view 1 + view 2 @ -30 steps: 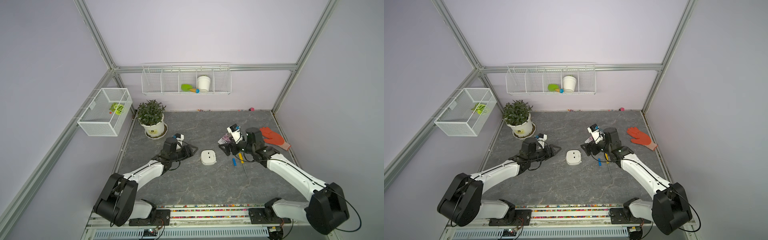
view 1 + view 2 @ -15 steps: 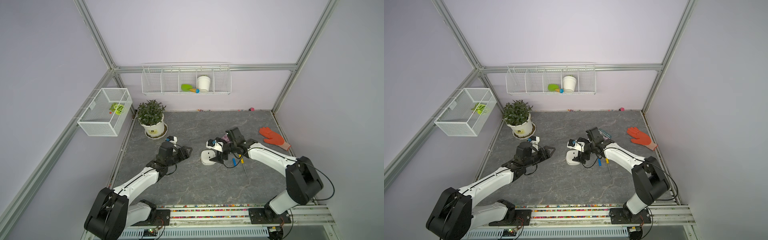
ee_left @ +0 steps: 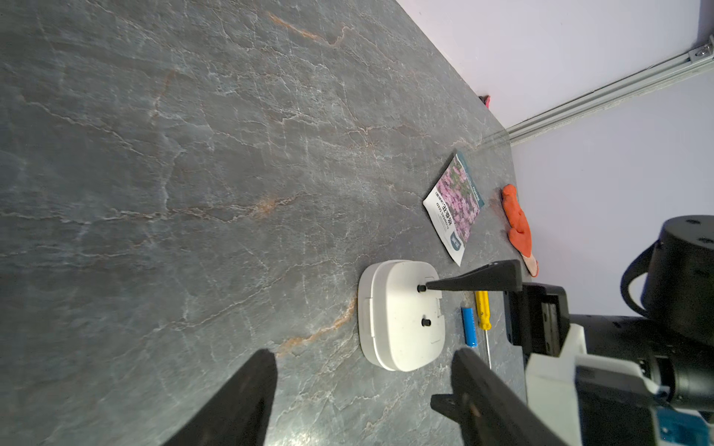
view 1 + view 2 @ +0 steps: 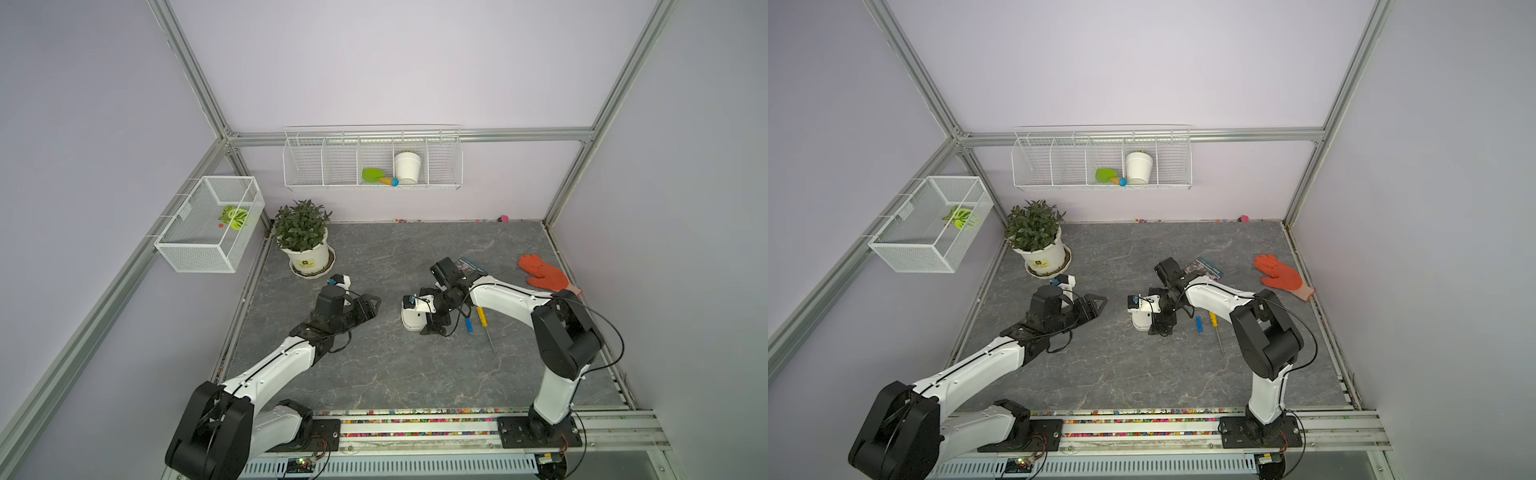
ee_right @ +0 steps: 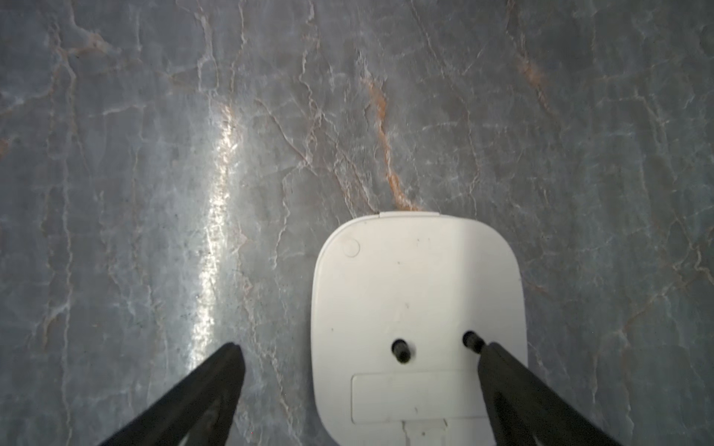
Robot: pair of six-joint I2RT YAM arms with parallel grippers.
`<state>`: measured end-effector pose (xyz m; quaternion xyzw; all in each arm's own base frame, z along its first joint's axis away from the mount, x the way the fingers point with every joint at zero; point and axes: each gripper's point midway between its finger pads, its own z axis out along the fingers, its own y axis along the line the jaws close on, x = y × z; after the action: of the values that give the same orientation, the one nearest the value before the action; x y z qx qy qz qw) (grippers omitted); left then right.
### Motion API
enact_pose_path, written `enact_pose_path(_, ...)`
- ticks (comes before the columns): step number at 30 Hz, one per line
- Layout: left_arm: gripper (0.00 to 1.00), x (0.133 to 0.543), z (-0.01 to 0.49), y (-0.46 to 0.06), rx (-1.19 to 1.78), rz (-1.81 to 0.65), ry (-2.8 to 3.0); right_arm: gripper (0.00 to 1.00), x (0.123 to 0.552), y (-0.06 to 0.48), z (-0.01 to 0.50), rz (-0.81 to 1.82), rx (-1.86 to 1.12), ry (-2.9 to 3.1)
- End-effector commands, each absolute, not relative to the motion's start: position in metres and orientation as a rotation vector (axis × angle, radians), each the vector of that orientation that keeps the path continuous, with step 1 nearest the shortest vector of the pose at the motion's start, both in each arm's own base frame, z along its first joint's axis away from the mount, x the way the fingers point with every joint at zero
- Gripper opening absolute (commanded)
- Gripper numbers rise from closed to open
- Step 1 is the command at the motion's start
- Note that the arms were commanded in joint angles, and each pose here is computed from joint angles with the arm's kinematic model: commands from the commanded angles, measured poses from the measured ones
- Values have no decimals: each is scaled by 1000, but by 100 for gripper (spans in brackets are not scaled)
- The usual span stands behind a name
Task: Remove the battery from the alarm
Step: Adjust the alarm at the center of the board.
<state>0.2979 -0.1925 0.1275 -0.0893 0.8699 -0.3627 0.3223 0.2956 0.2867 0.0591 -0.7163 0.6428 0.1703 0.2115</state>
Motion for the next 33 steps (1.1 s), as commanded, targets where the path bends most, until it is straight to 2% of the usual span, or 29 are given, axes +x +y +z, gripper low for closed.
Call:
enact_pose_path(1,76,294,120,-187,-225,-916,2303,99,302,285,63,414,-2020,1768)
enact_pose_path(20,76,294,116,-187,-229,-916,2316,99,318,286,53,387,-2063,1739)
enact_pose_path(33,76,296,110,-192,-218,-934,2335,99,312,283,34,446,-2159,1779)
